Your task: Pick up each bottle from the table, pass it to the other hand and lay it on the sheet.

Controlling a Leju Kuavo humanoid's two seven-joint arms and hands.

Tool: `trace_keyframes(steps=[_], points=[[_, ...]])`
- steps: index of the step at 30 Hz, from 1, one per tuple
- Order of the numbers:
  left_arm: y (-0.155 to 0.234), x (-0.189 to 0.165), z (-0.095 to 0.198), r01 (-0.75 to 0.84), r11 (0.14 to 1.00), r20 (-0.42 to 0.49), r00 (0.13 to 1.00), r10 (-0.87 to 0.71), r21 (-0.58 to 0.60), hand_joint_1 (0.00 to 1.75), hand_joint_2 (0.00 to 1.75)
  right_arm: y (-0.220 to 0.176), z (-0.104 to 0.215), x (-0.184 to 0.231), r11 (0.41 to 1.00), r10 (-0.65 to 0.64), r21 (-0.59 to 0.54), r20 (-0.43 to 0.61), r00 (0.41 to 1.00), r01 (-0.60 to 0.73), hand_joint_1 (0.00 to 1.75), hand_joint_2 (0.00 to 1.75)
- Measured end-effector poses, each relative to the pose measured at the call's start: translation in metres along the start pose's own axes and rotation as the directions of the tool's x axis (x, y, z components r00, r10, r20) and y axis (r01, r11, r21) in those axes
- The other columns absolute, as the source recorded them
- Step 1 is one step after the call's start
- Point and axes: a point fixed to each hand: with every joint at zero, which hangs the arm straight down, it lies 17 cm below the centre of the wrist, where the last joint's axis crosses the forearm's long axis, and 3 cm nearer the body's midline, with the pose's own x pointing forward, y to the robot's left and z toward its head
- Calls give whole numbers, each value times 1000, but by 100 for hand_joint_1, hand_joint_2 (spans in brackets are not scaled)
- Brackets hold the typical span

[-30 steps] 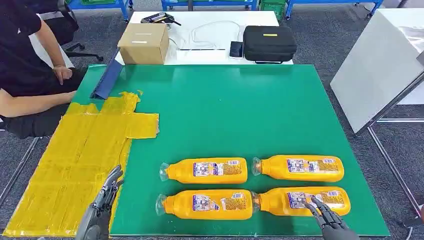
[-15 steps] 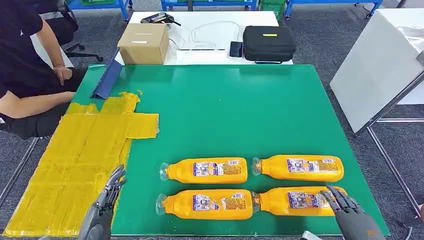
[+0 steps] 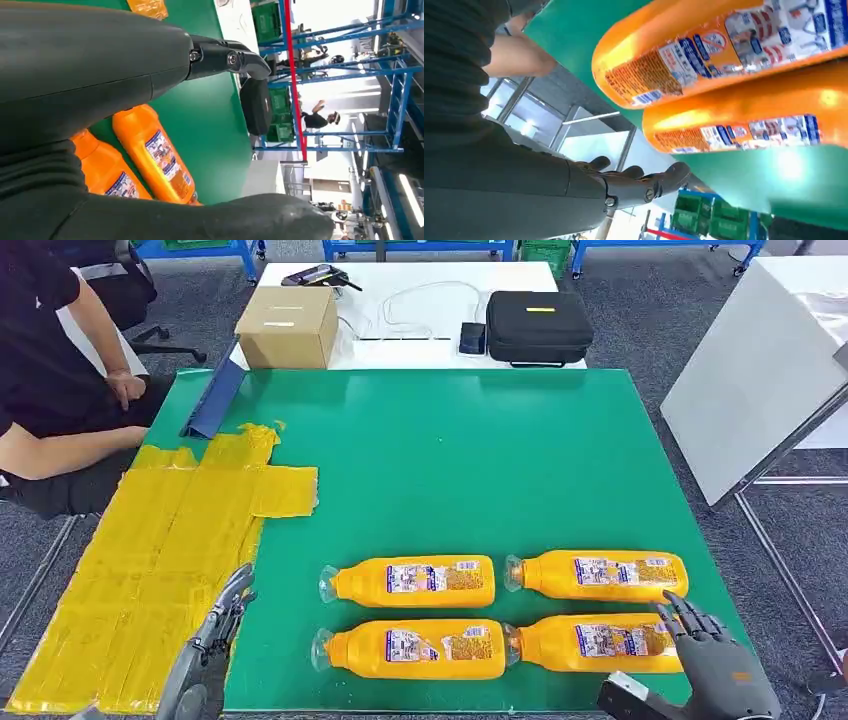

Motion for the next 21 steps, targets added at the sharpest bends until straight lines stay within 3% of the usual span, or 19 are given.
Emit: trace_keyframes(steps=[21], points=[[-2, -2, -9, -10, 1000, 13, 1000, 11, -26, 0, 0, 47, -6, -26, 985, 52, 164, -23, 998, -48, 0, 175]])
